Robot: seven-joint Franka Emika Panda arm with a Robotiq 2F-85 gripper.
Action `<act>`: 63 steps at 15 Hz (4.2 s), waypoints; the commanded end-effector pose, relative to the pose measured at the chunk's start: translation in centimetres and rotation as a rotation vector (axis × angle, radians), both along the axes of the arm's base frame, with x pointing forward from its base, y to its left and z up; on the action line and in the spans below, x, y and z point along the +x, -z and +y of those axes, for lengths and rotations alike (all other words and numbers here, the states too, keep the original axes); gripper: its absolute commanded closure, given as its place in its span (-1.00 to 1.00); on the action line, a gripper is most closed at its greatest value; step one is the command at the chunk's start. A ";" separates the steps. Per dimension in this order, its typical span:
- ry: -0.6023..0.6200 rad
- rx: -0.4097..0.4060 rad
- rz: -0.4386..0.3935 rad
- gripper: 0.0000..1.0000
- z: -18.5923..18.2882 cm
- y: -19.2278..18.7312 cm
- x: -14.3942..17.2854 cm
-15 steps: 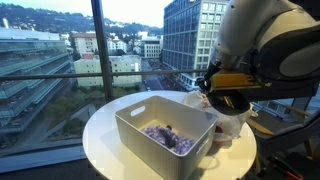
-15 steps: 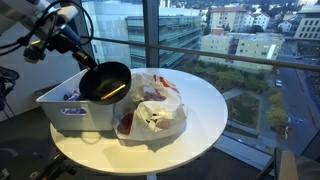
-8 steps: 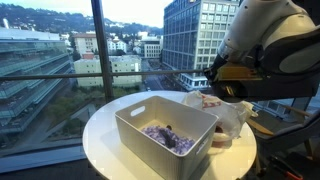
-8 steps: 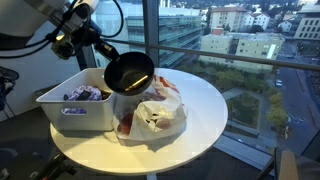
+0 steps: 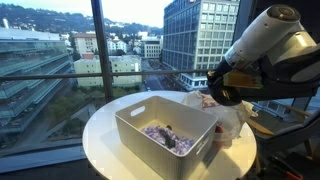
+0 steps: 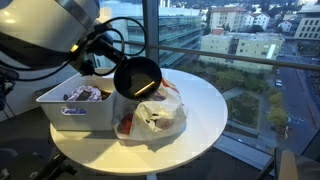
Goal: Take the plush toy and the black bowl out of the basket and put it into the carrier bag
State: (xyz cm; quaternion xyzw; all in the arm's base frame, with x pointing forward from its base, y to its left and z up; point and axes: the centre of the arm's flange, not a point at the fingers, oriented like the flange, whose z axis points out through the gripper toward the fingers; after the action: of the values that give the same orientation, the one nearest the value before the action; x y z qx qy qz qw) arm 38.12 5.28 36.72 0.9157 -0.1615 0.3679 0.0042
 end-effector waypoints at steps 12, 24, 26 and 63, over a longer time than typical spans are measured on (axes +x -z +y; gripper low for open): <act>-0.224 0.217 -0.022 0.81 4.5 6.2 3.3; -0.168 0.387 0.074 0.84 2.2 12.6 1.4; -0.147 0.397 0.074 0.84 2.1 13.3 0.4; -0.182 -0.023 0.103 -1.00 6.9 2.4 -8.5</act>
State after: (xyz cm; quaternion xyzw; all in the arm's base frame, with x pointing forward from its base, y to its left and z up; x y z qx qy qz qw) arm 33.51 13.32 28.65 0.9388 -0.1094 0.3261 0.0182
